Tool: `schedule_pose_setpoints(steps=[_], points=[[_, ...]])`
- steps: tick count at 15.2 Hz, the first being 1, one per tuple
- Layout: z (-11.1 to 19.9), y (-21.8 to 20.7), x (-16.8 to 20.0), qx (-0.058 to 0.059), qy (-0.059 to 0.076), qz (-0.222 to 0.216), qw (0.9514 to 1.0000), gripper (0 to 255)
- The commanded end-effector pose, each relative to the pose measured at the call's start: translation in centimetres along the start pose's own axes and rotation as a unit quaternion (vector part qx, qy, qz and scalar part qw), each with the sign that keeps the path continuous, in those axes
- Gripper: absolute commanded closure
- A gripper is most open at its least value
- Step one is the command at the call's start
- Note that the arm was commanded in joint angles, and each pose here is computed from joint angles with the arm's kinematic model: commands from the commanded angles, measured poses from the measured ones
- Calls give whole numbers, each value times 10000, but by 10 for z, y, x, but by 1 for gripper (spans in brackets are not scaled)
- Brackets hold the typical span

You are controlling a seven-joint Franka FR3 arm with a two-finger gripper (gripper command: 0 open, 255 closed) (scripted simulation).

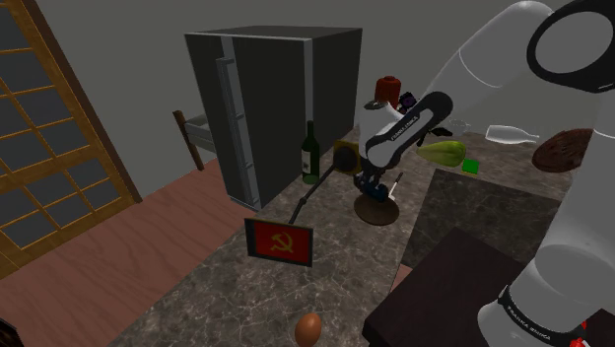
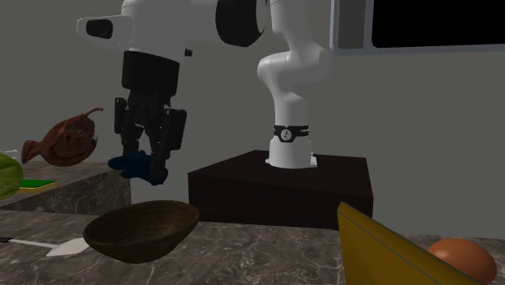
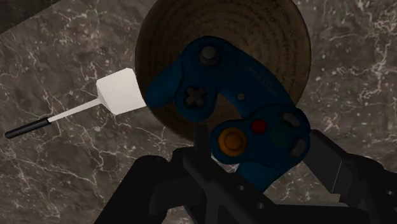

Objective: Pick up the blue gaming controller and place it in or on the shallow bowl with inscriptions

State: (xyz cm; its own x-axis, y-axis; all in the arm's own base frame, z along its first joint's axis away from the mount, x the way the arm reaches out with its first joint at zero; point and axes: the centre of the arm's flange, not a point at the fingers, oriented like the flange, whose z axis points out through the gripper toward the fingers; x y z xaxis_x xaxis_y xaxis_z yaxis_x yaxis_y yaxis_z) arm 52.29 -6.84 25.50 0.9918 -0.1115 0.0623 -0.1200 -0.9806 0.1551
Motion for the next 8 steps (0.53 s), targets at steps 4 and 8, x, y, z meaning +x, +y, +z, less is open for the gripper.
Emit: schedule_pose_setpoints(steps=[4, 8], points=[[22, 13, -5, 1, 3, -14, 10000, 255], [43, 9, -6, 1, 3, -14, 10000, 255]])
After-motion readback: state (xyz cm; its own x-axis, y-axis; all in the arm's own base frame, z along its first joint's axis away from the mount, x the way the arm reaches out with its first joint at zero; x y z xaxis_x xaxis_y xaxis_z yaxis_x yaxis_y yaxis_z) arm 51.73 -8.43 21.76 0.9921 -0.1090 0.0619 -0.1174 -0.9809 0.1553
